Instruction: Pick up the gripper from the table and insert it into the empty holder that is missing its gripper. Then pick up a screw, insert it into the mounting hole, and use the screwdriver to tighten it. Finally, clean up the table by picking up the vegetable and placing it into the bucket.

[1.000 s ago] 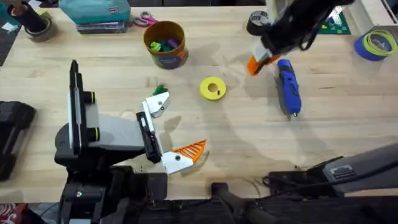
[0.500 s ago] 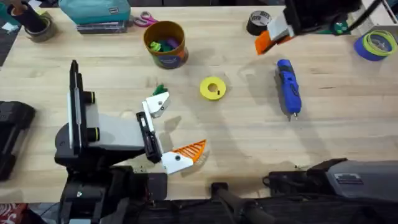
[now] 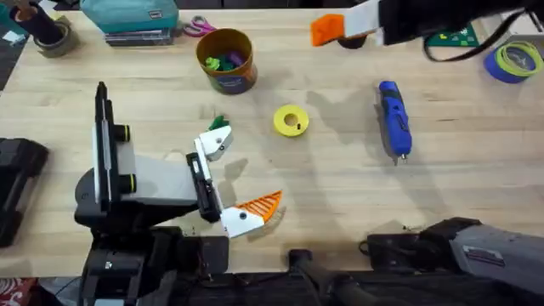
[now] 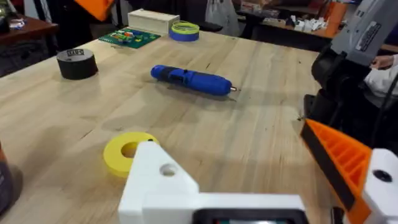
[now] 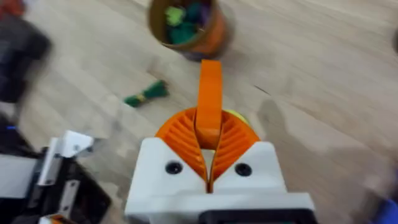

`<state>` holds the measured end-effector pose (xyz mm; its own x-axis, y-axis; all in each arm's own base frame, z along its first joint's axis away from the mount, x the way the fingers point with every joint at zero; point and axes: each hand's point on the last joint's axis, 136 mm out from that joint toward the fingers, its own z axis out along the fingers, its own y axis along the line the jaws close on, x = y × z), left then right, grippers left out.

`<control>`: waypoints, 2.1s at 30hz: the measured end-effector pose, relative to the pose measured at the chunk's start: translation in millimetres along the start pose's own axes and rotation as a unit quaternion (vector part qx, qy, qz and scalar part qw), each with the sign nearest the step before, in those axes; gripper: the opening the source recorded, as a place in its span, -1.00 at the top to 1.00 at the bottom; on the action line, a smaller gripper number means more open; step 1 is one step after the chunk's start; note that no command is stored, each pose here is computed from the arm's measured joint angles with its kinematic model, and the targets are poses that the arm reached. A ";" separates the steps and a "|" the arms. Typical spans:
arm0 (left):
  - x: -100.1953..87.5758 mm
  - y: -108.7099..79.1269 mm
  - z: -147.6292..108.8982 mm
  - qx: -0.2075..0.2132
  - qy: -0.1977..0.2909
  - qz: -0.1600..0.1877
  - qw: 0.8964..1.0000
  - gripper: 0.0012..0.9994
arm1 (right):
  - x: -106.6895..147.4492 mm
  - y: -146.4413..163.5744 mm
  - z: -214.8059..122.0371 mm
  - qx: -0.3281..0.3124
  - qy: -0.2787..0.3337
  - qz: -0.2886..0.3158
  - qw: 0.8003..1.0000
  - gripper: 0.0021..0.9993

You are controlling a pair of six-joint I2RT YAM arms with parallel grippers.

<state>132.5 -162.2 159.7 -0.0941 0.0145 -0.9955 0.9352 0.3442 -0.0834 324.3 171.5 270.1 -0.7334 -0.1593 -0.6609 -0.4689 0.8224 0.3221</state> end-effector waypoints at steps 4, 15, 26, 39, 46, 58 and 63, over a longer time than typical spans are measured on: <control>0.0 0.0 0.0 0.000 0.000 0.000 1.000 -0.97 | 1.9 20.7 15.2 -0.085 -0.030 0.002 0.996 0.99; 0.0 0.0 0.0 0.000 0.000 0.000 1.000 -0.97 | 15.5 64.7 38.3 -0.309 -0.075 0.091 0.944 0.99; 0.0 0.0 0.0 0.000 0.000 0.000 1.000 -0.97 | 70.1 69.8 35.9 -0.440 0.005 0.217 0.871 0.99; 0.0 0.0 0.0 0.000 0.000 0.000 1.000 -0.97 | 92.4 78.5 34.4 -0.500 0.083 0.212 0.836 0.99; 0.0 0.0 0.0 0.000 0.000 0.000 1.000 -0.97 | 89.4 82.4 28.2 -0.516 0.079 0.191 0.831 0.99; 0.0 0.0 0.0 0.000 0.000 0.000 1.000 -0.97 | 106.5 90.3 30.3 -0.518 0.115 0.227 0.816 0.99; 0.0 0.0 0.0 0.000 0.000 0.000 1.000 -0.97 | 114.9 106.5 29.8 -0.530 0.134 0.211 0.811 0.99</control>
<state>132.5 -162.2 159.7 -0.0944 0.0145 -0.9954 0.9352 0.3442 -0.0837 204.7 257.1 208.2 -0.9524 -0.2161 -0.2152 -0.2040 -0.0729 0.9762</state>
